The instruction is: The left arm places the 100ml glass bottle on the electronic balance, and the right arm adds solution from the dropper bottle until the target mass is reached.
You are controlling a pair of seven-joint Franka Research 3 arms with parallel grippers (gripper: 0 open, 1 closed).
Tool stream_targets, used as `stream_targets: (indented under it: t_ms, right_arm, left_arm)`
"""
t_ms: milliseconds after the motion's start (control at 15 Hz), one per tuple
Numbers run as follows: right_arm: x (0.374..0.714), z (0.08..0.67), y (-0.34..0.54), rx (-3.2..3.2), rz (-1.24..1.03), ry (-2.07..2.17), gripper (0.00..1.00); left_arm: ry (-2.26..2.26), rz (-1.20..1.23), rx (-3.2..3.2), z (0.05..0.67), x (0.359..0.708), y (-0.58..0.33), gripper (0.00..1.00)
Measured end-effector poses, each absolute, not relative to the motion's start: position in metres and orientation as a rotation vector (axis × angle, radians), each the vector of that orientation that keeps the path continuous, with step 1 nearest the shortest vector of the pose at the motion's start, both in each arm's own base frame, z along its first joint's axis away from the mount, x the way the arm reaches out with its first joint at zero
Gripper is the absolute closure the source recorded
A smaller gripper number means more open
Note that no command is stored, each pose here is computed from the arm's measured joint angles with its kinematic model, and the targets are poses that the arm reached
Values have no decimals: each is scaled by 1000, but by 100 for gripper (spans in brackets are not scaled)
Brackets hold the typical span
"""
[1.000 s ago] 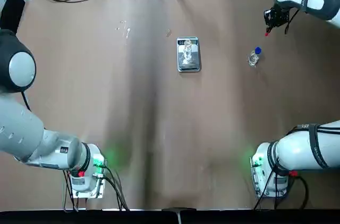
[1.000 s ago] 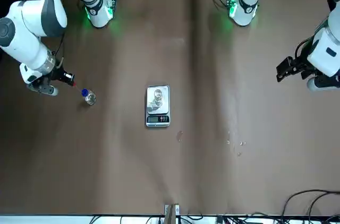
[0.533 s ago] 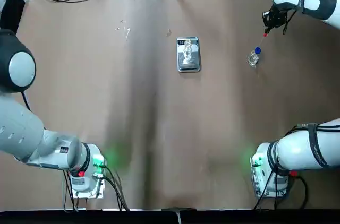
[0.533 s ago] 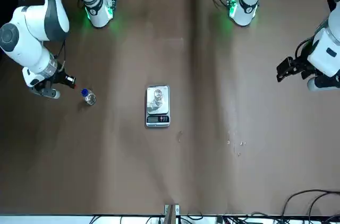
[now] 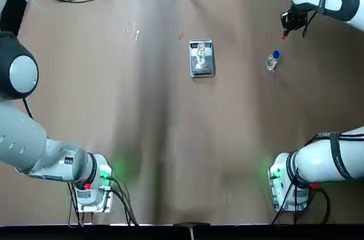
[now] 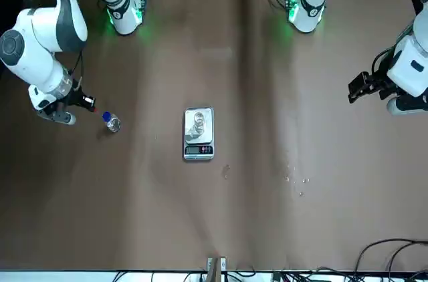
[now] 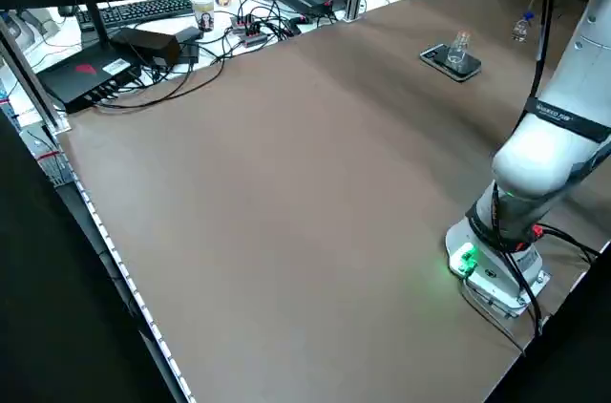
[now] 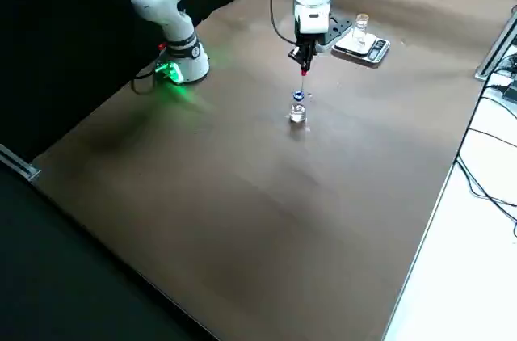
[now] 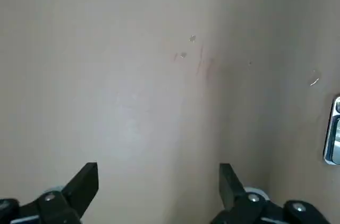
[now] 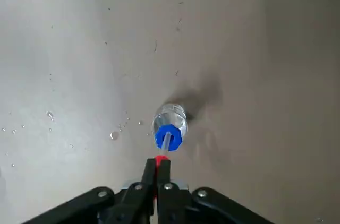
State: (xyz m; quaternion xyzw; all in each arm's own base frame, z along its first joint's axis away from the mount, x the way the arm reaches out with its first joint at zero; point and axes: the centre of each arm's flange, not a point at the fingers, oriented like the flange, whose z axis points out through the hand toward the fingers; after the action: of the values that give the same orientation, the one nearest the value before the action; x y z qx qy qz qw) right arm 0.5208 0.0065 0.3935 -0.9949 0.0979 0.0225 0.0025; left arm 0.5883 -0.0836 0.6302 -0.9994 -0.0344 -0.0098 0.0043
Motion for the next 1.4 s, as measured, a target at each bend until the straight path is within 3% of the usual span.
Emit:
stream_targets:
  t_ms: [1400]
  right_arm:
    - [526,391,12,-3123,20,274,96]
  left_arm:
    - [-110,-30,-3131,630,588,-83,0]
